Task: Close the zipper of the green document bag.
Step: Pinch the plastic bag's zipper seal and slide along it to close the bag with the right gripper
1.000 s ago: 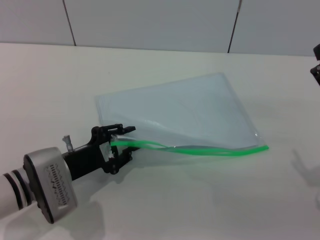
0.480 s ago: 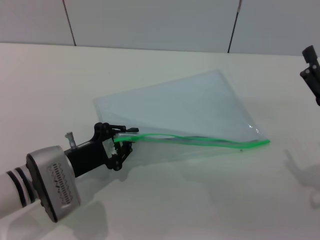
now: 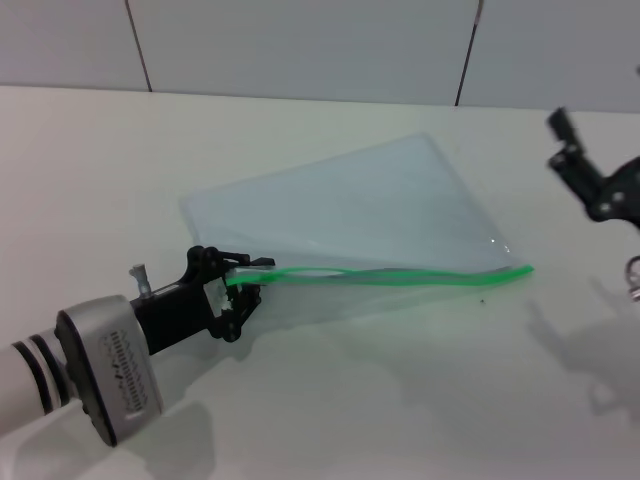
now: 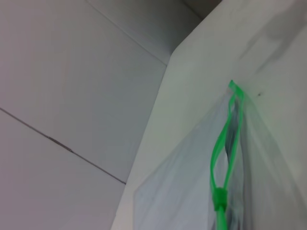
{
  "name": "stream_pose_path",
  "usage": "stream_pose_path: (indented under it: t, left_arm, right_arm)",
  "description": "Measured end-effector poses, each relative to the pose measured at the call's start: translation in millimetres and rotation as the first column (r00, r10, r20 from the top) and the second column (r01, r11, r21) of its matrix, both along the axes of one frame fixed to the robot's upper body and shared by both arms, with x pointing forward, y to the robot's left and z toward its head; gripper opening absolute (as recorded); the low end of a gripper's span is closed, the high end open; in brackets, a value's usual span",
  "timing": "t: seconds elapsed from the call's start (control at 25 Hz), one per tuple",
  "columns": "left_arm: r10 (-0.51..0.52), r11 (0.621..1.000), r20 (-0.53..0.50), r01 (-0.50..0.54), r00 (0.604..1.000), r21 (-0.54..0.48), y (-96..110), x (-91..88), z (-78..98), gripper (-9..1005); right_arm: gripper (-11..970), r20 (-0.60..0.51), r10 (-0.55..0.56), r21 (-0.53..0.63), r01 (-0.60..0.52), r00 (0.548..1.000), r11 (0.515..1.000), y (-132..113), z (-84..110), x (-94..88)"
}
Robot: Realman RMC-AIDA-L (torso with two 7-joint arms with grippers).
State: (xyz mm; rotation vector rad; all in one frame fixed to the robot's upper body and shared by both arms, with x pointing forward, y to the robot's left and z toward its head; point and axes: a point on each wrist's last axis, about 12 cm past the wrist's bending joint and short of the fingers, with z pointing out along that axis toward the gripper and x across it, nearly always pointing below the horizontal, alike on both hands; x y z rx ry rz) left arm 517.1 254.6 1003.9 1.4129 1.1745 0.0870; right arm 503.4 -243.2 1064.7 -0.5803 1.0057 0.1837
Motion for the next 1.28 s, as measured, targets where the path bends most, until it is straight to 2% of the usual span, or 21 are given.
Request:
stream_pose_path:
  t: [0.08, 0.2, 0.36, 0.4, 0.44, 0.6, 0.8, 0.88, 0.96, 1.08, 1.28]
  left_arm:
    - [-0.006, 1.000, 0.010, 0.006, 1.000, 0.000, -1, 0.1, 0.7, 90]
    - [-0.020, 1.000, 0.027, 0.021, 0.999, -0.015, -6, 1.7, 3.8, 88]
    - [-0.042, 0.998, 0.047, 0.044, 0.998, -0.037, -12, 3.4, 8.2, 86]
    - [-0.046, 0.998, 0.051, 0.048, 0.998, -0.042, -13, 3.6, 9.0, 86]
    - [-0.049, 0.998, 0.054, 0.051, 0.997, -0.045, -14, 3.8, 9.6, 85]
    - [-0.057, 0.996, 0.067, 0.062, 0.996, -0.060, -16, 4.4, 12.3, 71]
    - [-0.067, 0.995, 0.073, 0.072, 0.995, -0.068, -17, 3.4, 13.3, 65]
    - [-0.071, 0.995, 0.075, 0.076, 0.995, -0.070, -17, 3.0, 13.6, 64]
    - [-0.077, 0.994, 0.077, 0.083, 0.994, -0.073, -18, 2.9, 14.2, 63]
    - [-0.085, 0.993, 0.082, 0.091, 0.993, -0.076, -20, 3.4, 15.2, 61]
    - [-0.085, 0.993, 0.082, 0.092, 0.993, -0.077, -20, 3.3, 15.2, 59]
  right_arm:
    - [862, -0.009, 0.058, -0.070, -0.059, 0.998, 0.996, 7, -0.8, 6.6]
    - [861, -0.039, 0.170, -0.206, -0.175, 0.985, 0.963, 25, -4.0, 17.3]
    - [860, -0.078, 0.287, -0.372, -0.294, 0.955, 0.880, 49, -10.8, 24.9]
    - [860, -0.081, 0.327, -0.445, -0.328, 0.942, 0.833, 60, -14.6, 25.3]
    - [860, -0.081, 0.327, -0.445, -0.328, 0.942, 0.833, 60, -14.6, 25.3]
    - [859, -0.075, 0.396, -0.538, -0.371, 0.915, 0.757, 77, -20.6, 19.7]
    - [858, -0.096, 0.400, -0.620, -0.369, 0.912, 0.692, 93, -29.3, 19.1]
    - [857, -0.099, 0.403, -0.633, -0.370, 0.910, 0.681, 99, -29.7, 19.5]
    - [857, -0.091, 0.400, -0.627, -0.365, 0.912, 0.688, 102, -27.9, 20.5]
    - [820, -0.072, 0.389, -0.628, -0.345, 0.918, 0.698, 104, -26.0, 22.0]
    - [759, -0.056, 0.389, -0.649, -0.330, 0.920, 0.685, 106, -26.9, 21.2]
